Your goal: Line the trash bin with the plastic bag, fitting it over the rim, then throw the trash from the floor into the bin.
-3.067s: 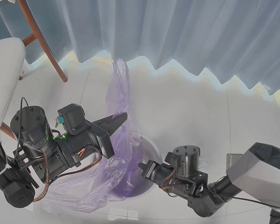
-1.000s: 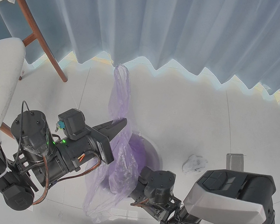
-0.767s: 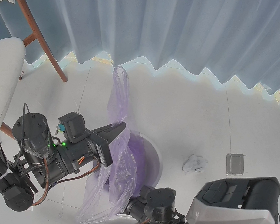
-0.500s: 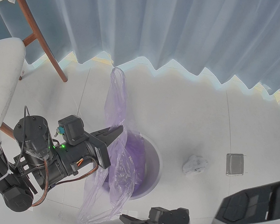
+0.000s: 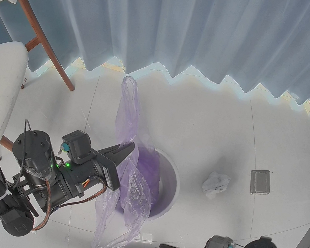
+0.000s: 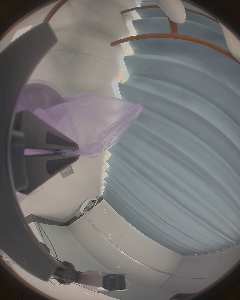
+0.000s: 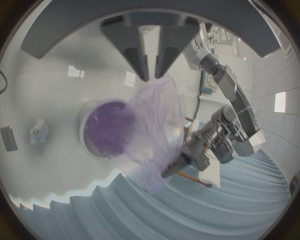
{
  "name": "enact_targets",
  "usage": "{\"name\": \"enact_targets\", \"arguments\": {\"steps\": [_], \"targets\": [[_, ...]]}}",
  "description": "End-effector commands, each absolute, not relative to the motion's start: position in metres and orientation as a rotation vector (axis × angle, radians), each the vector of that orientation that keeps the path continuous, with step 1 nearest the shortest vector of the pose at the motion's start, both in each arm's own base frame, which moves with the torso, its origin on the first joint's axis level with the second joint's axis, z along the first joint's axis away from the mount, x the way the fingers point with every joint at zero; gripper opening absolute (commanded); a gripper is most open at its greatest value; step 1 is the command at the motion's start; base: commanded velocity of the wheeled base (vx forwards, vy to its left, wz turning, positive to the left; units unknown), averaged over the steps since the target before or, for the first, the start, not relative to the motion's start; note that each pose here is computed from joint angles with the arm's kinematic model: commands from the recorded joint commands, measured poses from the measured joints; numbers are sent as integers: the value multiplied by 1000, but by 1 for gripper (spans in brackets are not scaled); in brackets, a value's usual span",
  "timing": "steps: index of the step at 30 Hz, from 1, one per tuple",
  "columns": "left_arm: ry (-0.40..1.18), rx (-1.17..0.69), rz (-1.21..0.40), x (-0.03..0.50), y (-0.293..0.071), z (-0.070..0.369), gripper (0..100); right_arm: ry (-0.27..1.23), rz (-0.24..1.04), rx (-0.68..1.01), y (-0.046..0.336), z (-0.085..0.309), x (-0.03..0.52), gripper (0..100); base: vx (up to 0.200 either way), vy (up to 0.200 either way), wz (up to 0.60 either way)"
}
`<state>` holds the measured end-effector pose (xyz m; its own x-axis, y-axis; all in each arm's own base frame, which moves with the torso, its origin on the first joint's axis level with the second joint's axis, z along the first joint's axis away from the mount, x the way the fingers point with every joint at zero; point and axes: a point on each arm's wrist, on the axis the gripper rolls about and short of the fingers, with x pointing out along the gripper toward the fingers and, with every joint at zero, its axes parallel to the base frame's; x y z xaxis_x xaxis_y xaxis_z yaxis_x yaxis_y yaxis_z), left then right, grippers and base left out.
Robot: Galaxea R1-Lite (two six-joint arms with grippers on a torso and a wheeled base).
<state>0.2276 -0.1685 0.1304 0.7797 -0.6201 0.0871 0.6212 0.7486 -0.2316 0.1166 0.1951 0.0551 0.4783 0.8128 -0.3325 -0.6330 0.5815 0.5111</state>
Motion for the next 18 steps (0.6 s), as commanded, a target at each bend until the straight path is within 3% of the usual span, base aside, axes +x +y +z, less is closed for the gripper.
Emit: {"name": "enact_targets", "arguments": {"steps": [1, 4, 9, 13, 18], "targets": [[-29, -240, -675, 225, -165, 136, 0, 299, 954, 455, 208, 107, 155, 100, 0, 0, 0], [-32, -238, -671, 226, -164, 136, 0, 226, 936, 403, 210, 124, 175, 100, 0, 0, 0], [-30, -238, -672, 226, -165, 135, 0, 292, 904, 278, 203, 130, 188, 100, 0, 0, 0], [-18, -234, -671, 227, -166, 132, 0, 348, 894, 237, 200, 113, 184, 100, 0, 0, 0], [-14, -233, -677, 227, -167, 131, 0, 292, 909, 249, 208, 105, 191, 100, 0, 0, 0]]}}
